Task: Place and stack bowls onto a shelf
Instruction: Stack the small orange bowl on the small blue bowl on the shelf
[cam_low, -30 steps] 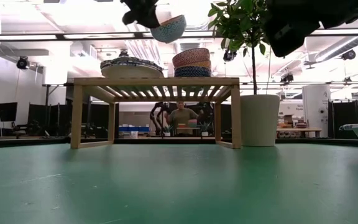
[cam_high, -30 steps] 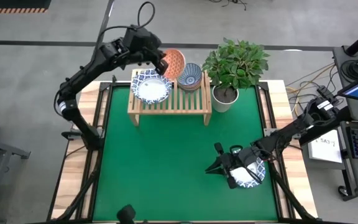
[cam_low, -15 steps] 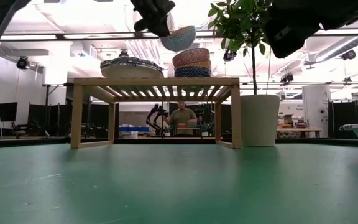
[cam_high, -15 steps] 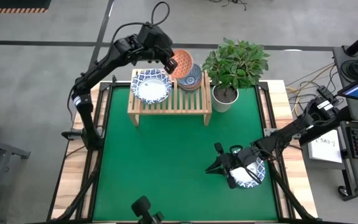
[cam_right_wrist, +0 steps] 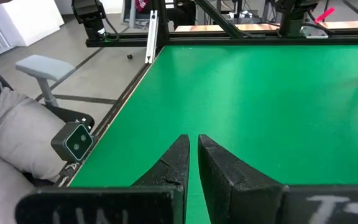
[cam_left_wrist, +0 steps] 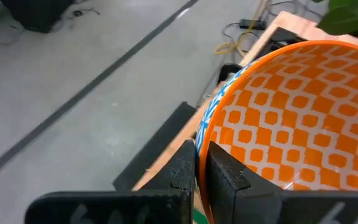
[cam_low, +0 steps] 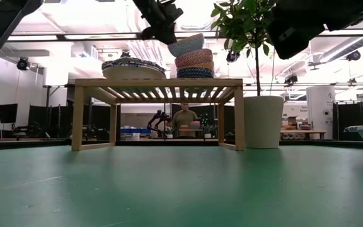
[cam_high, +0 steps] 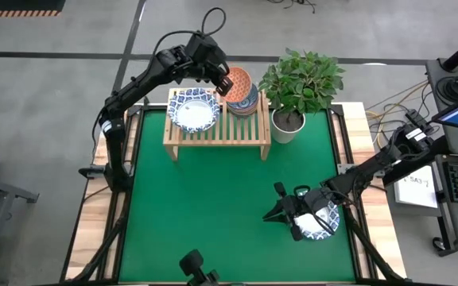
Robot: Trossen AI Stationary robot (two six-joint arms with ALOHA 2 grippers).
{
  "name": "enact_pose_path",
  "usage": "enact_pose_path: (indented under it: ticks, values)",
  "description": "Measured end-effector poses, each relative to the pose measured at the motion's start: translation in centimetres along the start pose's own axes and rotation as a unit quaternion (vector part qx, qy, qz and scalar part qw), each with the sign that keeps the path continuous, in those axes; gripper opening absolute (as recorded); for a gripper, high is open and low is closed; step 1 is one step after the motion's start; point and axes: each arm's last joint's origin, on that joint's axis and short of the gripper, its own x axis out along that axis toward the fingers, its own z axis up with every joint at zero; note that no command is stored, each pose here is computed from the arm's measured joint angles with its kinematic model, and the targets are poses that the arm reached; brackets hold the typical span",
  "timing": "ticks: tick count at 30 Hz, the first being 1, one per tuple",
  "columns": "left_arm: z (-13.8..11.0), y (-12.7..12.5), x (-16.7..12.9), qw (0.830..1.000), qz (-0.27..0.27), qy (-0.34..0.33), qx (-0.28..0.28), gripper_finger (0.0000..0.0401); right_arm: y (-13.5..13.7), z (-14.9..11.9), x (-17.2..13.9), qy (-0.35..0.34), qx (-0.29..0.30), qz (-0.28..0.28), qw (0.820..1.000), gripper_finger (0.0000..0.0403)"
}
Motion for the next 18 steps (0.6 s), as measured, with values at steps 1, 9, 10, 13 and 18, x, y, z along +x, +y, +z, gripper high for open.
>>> enact_pose_path:
  ticks: [1,9,10,13,18]
  values:
    - [0.0,-0.1,0.1,1.0,-0.007,0.002,-0.003,0.0005,0.0,0.0,0.0,0.0,0.0,0.0,1.0,0.0022]
    - [-0.3,-0.7,1.2,0.999,-0.036,0.016,-0.009,0.0009,0.0,0.0,0.0,0.0,0.0,0.0,1.0,0.0022]
    - [-0.3,-0.8,1.3,0.999,-0.036,0.017,-0.01,0.001,0.0,0.0,0.0,0.0,0.0,0.0,1.0,0.0022]
    - [-0.4,-0.9,1.3,0.999,-0.037,0.02,-0.01,0.0011,0.0,0.0,0.0,0.0,0.0,0.0,1.0,0.0022]
    - [-0.4,-1.1,1.3,0.999,-0.038,0.02,-0.016,0.0011,0.0,0.0,0.0,0.0,0.0,0.0,1.0,0.0022]
